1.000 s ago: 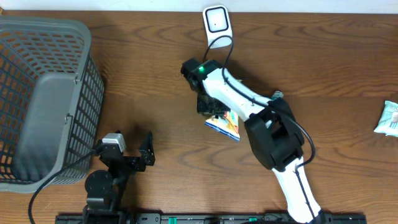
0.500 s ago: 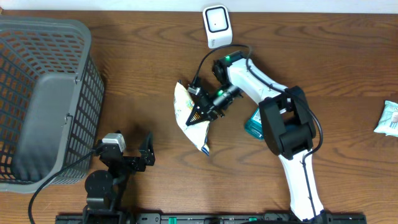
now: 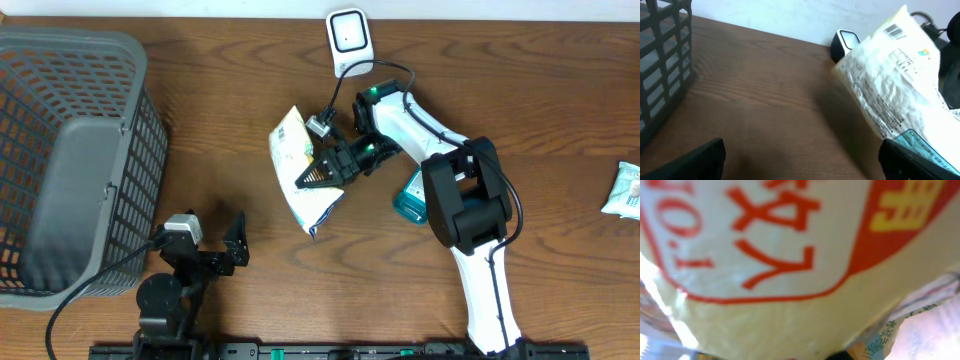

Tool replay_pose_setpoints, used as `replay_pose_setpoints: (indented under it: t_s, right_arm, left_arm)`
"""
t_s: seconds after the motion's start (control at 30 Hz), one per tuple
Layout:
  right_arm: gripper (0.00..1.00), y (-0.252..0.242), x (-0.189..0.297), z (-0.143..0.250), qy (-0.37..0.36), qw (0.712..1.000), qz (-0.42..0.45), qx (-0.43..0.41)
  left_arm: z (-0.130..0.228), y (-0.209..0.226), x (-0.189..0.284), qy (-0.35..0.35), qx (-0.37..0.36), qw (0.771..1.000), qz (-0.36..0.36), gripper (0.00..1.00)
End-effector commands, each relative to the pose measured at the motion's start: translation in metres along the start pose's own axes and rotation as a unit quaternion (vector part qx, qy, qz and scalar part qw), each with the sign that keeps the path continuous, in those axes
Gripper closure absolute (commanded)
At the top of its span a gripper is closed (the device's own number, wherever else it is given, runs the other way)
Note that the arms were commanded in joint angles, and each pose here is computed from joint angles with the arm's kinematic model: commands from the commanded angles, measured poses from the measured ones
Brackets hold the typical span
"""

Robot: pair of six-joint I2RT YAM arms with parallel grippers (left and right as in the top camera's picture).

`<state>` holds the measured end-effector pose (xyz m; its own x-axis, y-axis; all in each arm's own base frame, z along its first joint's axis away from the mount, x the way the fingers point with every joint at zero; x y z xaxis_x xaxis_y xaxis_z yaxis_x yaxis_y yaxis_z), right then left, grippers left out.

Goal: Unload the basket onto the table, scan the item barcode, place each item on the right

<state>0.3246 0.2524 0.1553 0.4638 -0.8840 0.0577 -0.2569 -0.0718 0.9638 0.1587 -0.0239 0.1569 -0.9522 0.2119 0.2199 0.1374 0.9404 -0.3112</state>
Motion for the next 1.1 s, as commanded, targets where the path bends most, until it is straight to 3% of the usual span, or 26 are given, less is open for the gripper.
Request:
replay_pose_setpoints:
  t_s: [0.0,0.17,0.33,0.57,0.7,0.9,1.07]
  right_arm:
    - [0.99,0.007,-0.003,-0.006,-0.025,0.992,-0.017,0.124]
    - [0.99,0.029,-0.003,-0.007,-0.016,0.991,-0.012,0.132]
    - [0.99,0.087,-0.001,0.006,0.052,0.979,0.044,0.193]
    - [0.99,0.158,0.009,0.065,0.085,0.937,0.088,0.327]
    - [0.99,0.163,0.023,0.103,0.033,0.936,0.076,0.341]
    - [0.99,0.132,0.048,0.128,-0.099,0.959,0.053,0.258]
    - [0.99,0.126,0.058,0.134,-0.116,0.966,0.062,0.222]
  left_arm:
    - [0.01,0.002,-0.002,0.02,-0.004,1.0,0.003,0.02]
    - [0.01,0.002,-0.002,0.02,-0.004,1.0,0.002,0.02]
    - [0.01,0.002,-0.002,0.02,-0.004,1.0,0.003,0.02]
    - [0.01,0.002,-0.002,0.02,-0.004,1.0,0.002,0.02]
    - [0.01,0.002,-0.002,0.02,-0.004,1.0,0.003,0.02]
    - [0.01,0.002,-0.002,0.02,-0.004,1.0,0.002,0.02]
    - [0.01,0.002,-0.002,0.02,-0.004,1.0,0.002,0.02]
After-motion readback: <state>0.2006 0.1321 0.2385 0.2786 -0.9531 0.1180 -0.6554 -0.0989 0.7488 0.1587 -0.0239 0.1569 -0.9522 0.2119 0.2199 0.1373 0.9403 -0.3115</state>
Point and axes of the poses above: each gripper's point midway between its finger pads, its own x axis back along the fingers, its own y axis along the line the jaws close on, z = x × y, the point moved 8 cm from there along x, back along the fingers, and after that the axes turned 1 degree about x, right-handed, at the moved point
